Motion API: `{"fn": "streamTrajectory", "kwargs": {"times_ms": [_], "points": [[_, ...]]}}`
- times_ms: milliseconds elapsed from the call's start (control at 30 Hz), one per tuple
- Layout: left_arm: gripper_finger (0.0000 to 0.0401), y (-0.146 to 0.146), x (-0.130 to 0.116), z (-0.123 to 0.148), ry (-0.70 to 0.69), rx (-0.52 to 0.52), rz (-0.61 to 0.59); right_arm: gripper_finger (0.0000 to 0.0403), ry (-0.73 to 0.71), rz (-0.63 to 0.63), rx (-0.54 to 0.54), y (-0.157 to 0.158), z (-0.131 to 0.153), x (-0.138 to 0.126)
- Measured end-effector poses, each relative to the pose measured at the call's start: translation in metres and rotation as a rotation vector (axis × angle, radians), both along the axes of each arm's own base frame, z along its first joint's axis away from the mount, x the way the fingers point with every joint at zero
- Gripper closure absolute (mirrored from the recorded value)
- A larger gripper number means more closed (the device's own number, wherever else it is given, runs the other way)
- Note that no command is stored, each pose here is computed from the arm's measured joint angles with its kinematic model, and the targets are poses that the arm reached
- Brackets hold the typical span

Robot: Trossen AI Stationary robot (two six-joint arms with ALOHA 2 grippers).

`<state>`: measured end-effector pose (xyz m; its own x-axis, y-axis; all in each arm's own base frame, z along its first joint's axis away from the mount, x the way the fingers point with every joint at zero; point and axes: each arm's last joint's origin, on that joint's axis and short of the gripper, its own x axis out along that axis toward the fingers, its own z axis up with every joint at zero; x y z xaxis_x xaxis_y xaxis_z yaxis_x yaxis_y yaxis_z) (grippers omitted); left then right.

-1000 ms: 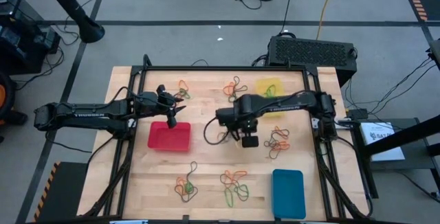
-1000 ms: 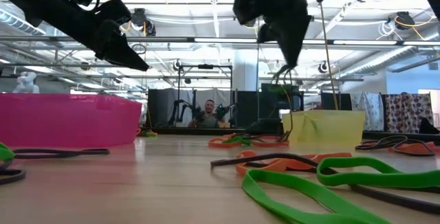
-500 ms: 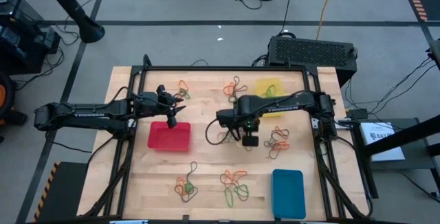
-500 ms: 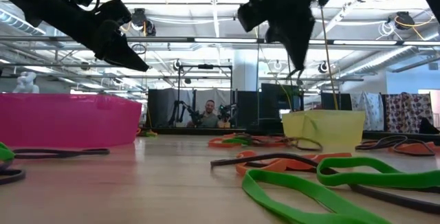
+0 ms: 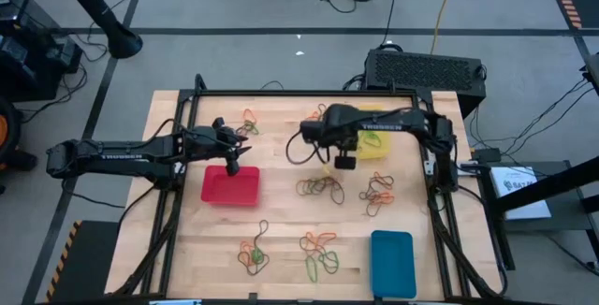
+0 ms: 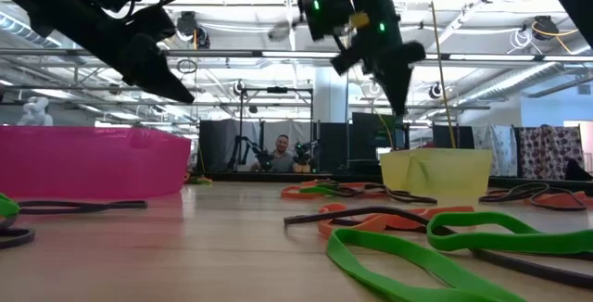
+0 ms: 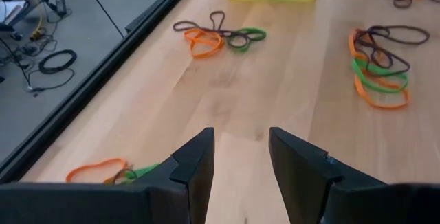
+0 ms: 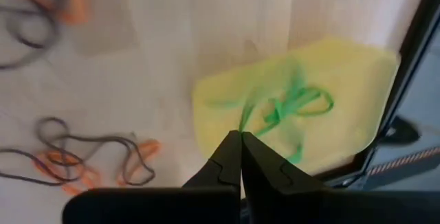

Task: Sort rubber bands into baskets
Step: Put the green rubber band into the yellow bin

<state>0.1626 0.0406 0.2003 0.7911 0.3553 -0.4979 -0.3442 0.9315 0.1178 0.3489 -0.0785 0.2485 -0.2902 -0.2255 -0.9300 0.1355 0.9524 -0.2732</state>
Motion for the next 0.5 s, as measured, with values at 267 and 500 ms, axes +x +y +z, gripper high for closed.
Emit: {"fn": "streamTrajectory", "kwargs": {"times_ms": [267,500], "points": [[0.0253,-0.001,-0.003,-0.005,0.061,-0.008,0.001,0.0402,0.121,-0.166,0.049,-0.058,-0.032,-0.042],[0.0253,0.000,-0.003,-0.004,0.069,0.026,-0.009,0.0402,0.093,-0.237,0.056,-0.089,-0.047,-0.058]]}}
